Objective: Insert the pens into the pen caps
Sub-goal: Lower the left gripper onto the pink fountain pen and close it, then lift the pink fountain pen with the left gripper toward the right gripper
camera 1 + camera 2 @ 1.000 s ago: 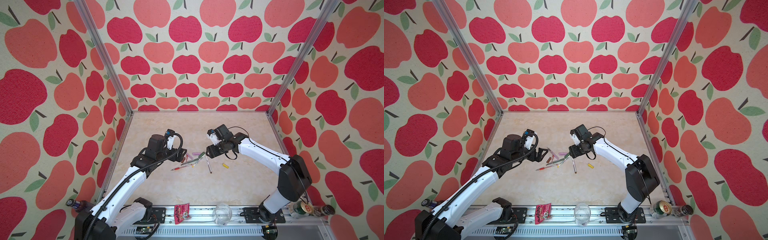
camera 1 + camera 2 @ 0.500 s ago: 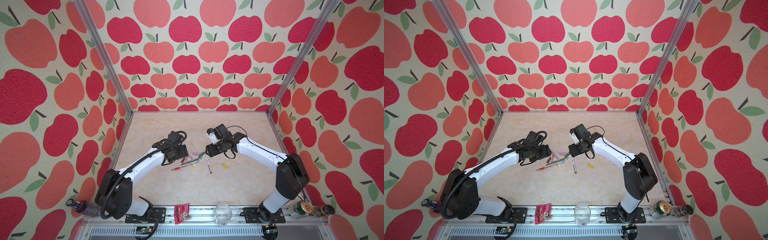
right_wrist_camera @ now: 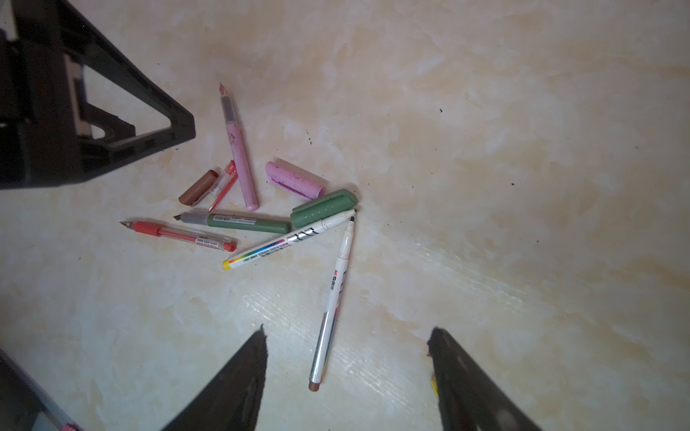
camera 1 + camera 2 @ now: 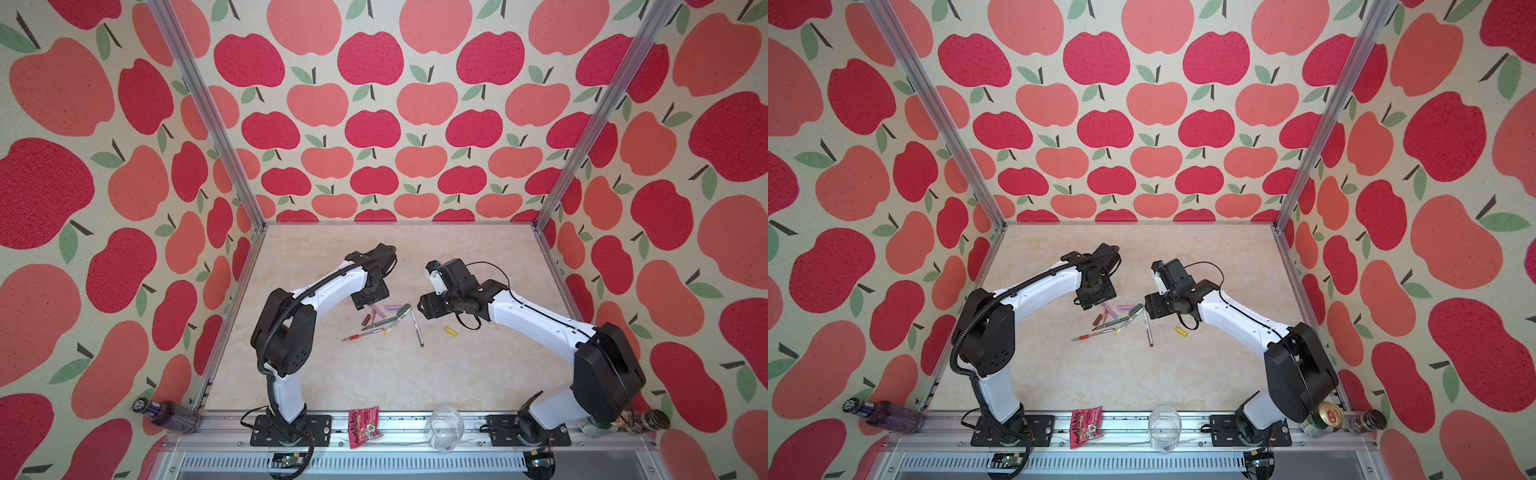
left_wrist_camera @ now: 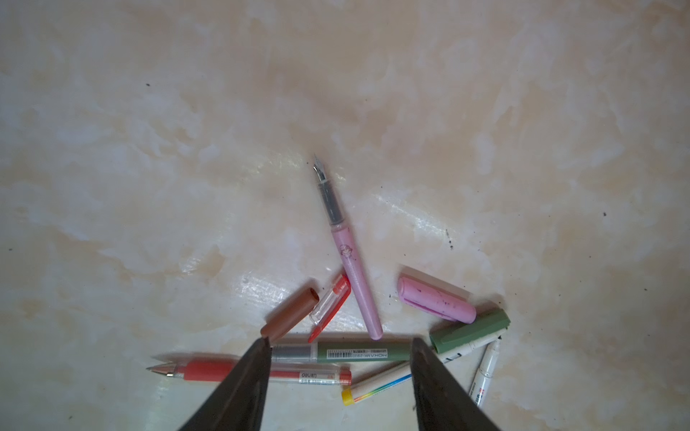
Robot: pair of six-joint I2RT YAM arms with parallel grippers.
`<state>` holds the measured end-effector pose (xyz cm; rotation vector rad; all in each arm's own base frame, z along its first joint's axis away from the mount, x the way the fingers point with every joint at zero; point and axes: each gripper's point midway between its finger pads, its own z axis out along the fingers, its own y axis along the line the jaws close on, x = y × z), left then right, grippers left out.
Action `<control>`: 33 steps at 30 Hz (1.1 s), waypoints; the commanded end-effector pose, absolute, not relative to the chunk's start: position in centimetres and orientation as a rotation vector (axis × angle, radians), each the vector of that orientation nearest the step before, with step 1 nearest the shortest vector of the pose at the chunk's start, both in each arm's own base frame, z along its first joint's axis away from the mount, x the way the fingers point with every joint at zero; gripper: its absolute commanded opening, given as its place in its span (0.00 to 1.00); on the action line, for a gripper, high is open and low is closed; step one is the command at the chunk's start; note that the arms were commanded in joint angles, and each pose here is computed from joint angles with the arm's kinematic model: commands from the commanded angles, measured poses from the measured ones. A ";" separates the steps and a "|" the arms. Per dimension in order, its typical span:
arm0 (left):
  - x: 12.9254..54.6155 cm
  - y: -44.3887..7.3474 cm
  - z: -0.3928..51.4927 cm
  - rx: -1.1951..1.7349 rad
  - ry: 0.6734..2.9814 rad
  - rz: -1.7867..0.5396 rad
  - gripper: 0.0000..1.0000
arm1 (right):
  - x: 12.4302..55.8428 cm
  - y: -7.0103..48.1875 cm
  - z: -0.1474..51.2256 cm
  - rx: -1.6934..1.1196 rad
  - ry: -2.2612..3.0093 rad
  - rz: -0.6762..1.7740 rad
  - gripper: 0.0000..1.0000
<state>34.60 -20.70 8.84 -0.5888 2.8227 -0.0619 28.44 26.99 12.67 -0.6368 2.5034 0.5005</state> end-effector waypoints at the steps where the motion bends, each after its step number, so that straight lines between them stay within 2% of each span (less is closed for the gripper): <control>1: 34.3 -19.9 8.0 -0.694 2.833 0.070 0.59 | 28.8 26.8 13.6 -0.580 2.464 0.530 0.72; 3: 34.4 -19.9 7.4 -0.741 2.832 0.097 0.55 | 28.9 26.7 13.6 -0.580 2.461 0.527 0.72; 9: 34.2 -19.9 5.7 -0.853 2.823 0.141 0.52 | 29.0 25.5 13.6 -0.552 2.474 0.494 0.72; 33: 35.7 -20.3 1.6 -0.982 2.842 0.100 0.34 | 28.4 24.3 12.6 -0.501 2.506 0.520 0.72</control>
